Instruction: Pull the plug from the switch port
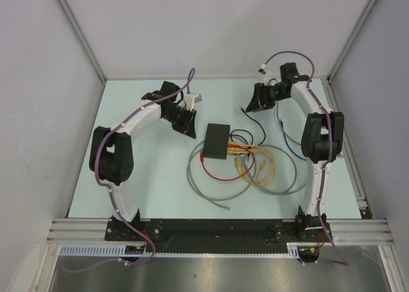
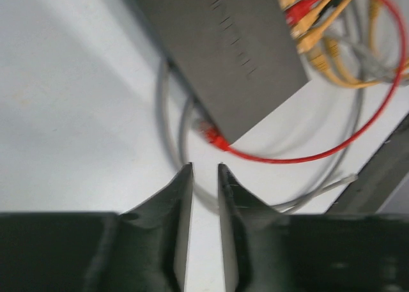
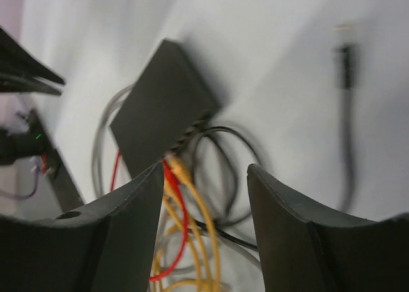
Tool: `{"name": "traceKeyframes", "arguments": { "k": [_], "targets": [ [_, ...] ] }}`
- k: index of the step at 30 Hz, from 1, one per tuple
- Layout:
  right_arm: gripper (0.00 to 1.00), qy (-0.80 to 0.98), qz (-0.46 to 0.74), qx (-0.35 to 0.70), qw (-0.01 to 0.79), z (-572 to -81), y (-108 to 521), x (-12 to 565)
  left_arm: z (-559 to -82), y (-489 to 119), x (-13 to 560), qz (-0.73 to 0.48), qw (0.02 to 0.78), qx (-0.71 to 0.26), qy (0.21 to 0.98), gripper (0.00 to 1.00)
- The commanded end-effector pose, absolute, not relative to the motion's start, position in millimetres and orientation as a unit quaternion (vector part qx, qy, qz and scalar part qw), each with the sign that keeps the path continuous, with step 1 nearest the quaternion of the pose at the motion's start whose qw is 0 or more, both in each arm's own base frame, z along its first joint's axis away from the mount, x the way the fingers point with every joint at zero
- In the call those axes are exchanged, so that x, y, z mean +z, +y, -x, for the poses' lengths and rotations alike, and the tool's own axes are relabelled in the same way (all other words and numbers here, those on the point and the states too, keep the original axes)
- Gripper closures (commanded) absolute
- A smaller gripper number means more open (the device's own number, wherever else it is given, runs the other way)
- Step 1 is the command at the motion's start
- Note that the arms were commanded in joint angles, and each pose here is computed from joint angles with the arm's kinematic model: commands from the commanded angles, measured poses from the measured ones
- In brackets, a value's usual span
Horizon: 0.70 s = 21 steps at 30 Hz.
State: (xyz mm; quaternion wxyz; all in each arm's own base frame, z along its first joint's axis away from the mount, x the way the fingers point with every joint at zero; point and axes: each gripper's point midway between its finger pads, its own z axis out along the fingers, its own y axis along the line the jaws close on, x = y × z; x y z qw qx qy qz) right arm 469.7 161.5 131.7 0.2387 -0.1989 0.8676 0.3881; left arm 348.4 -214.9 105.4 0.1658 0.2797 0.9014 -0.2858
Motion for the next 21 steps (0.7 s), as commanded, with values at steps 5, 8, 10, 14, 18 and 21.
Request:
{"name": "traceKeyframes", "arguments": {
  "k": [5, 8, 10, 14, 18, 21],
  "targets": [
    [0.44, 0.83, 0.246, 0.484, 0.131, -410.2, 237.0, 102.2, -368.1, -262.6, 152.8, -0.27, 0.187, -0.394, 0.858, 1.0],
    [0.47, 0.838, 0.245, 0.471, 0.126, -411.9, 234.0, 88.6, -366.4, -265.6, 141.2, -0.281, 0.187, -0.391, 0.856, 1.0],
    [0.5, 0.842, 0.243, 0.466, 0.118, -407.6, 231.7, 79.2, -361.5, -265.0, 125.5, -0.286, 0.165, -0.388, 0.86, 1.0],
    [0.58, 0.847, 0.238, 0.465, 0.098, -395.5, 232.5, 63.0, -356.7, -268.3, 109.7, -0.287, 0.146, -0.391, 0.862, 1.0],
    [0.59, 0.843, 0.248, 0.469, 0.089, -384.7, 236.7, 56.5, -349.4, -282.1, 106.2, -0.307, 0.139, -0.39, 0.857, 1.0],
    [0.59, 0.842, 0.247, 0.474, 0.078, -377.5, 239.2, 49.7, -343.8, -289.2, 96.7, -0.317, 0.128, -0.383, 0.858, 1.0]
  ]
}}
